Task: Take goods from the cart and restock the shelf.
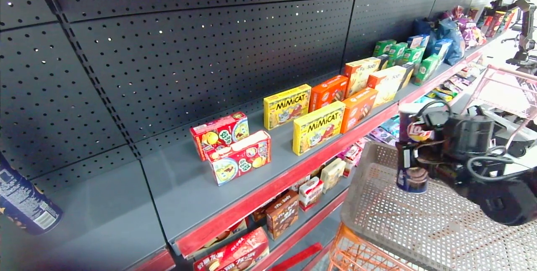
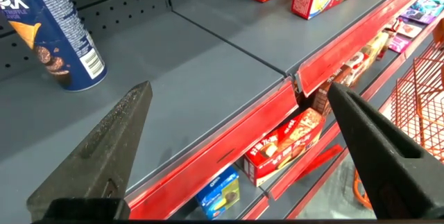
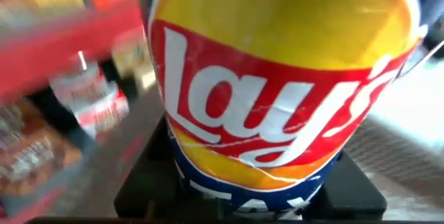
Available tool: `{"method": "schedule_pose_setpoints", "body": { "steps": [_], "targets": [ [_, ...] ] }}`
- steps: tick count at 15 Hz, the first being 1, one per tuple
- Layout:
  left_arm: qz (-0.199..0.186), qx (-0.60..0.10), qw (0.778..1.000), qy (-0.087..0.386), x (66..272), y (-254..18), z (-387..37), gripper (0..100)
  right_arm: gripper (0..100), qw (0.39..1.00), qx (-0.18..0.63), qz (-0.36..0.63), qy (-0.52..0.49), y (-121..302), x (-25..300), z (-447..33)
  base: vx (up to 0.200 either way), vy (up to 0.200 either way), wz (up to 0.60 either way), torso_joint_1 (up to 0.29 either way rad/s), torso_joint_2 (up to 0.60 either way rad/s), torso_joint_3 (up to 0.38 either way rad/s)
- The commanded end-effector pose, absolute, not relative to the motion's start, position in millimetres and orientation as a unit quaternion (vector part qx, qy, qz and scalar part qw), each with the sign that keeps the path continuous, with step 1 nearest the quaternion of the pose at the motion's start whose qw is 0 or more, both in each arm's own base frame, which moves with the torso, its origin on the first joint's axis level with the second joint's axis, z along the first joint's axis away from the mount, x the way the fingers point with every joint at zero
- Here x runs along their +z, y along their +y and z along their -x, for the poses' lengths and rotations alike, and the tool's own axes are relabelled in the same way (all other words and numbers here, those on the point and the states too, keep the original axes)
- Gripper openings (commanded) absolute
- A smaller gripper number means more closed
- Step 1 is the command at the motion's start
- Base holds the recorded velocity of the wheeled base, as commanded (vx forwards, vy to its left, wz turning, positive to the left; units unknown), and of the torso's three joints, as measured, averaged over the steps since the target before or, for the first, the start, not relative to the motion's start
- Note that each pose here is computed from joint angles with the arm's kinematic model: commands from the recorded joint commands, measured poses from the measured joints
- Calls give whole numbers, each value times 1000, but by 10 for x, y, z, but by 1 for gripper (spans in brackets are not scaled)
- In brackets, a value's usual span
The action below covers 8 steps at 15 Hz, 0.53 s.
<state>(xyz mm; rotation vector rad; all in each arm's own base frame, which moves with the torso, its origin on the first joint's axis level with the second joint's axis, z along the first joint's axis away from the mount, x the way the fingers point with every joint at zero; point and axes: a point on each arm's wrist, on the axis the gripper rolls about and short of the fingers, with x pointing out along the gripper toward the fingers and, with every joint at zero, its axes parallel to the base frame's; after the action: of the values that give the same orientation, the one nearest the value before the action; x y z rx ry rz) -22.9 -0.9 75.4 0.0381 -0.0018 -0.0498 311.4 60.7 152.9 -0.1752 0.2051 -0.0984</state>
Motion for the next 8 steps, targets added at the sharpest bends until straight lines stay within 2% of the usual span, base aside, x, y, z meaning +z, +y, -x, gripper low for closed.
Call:
{"method": "schedule_pose_setpoints", "body": {
  "steps": [1, 5, 8],
  "targets": [
    [-19, -25, 1000, 0, 753, -9, 228, 100, 0, 994, -65, 73, -58, 365, 2464, -1957, 0, 0, 0, 0, 0, 0],
    [-18, -25, 1000, 0, 753, -9, 228, 100, 0, 977, -151, 69, -134, 33, 2687, -1227, 0, 0, 0, 0, 0, 0],
    [-19, -25, 1000, 0, 753, -9, 228, 100, 0, 981, -122, 91, -119, -72, 2693, -798, 0, 0, 0, 0, 0, 0]
  ]
}}
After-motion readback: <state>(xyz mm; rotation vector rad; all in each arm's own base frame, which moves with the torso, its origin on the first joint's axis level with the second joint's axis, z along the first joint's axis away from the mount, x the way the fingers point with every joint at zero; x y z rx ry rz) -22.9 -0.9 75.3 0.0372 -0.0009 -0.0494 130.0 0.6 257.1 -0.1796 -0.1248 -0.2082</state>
